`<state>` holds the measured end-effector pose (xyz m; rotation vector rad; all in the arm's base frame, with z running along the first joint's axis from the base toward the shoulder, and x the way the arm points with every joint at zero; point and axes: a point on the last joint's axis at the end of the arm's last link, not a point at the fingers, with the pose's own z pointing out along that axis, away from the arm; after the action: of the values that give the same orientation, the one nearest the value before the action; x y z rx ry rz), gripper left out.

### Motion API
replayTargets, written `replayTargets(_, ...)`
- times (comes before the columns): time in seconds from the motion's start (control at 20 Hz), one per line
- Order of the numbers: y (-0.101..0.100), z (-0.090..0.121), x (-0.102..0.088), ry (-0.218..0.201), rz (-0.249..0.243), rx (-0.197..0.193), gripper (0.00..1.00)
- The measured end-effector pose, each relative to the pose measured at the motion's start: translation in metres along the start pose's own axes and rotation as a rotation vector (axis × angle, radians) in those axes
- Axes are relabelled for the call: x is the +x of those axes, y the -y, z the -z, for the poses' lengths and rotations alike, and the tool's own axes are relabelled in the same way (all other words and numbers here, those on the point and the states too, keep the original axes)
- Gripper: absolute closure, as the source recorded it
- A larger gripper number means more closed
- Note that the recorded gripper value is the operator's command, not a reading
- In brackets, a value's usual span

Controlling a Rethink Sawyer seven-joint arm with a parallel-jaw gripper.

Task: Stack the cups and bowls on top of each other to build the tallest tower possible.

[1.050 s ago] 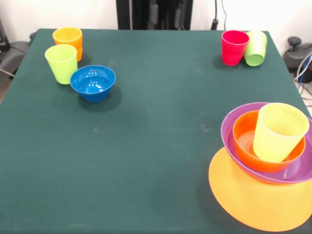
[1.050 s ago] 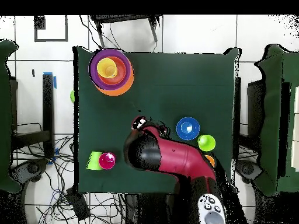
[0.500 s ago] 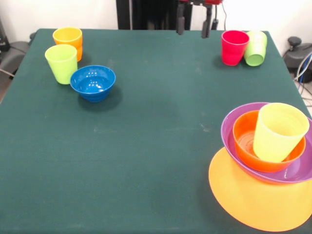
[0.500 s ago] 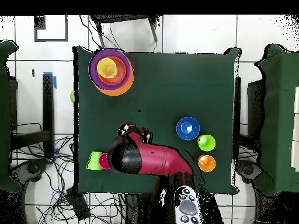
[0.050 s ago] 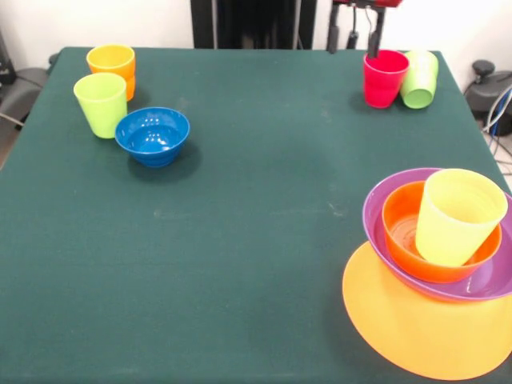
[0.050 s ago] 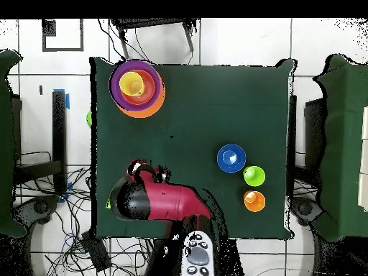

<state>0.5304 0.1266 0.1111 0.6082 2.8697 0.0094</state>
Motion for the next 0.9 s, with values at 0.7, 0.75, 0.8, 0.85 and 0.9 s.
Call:
replayTargets(0.7,-0.028,-0.012,0.031,0.026,-0.054,0.001,0.00)
replayTargets(0.75,-0.027,-0.013,0.031,0.028,-0.056,0.002,0.00)
replayTargets(0.8,-0.025,-0.015,0.031,0.033,-0.064,0.004,0.00)
replayTargets(0.85,-0.024,-0.016,0.031,0.035,-0.068,0.005,0.00)
replayTargets(0.9,-0.023,-0.018,0.032,0.038,-0.074,0.006,0.00)
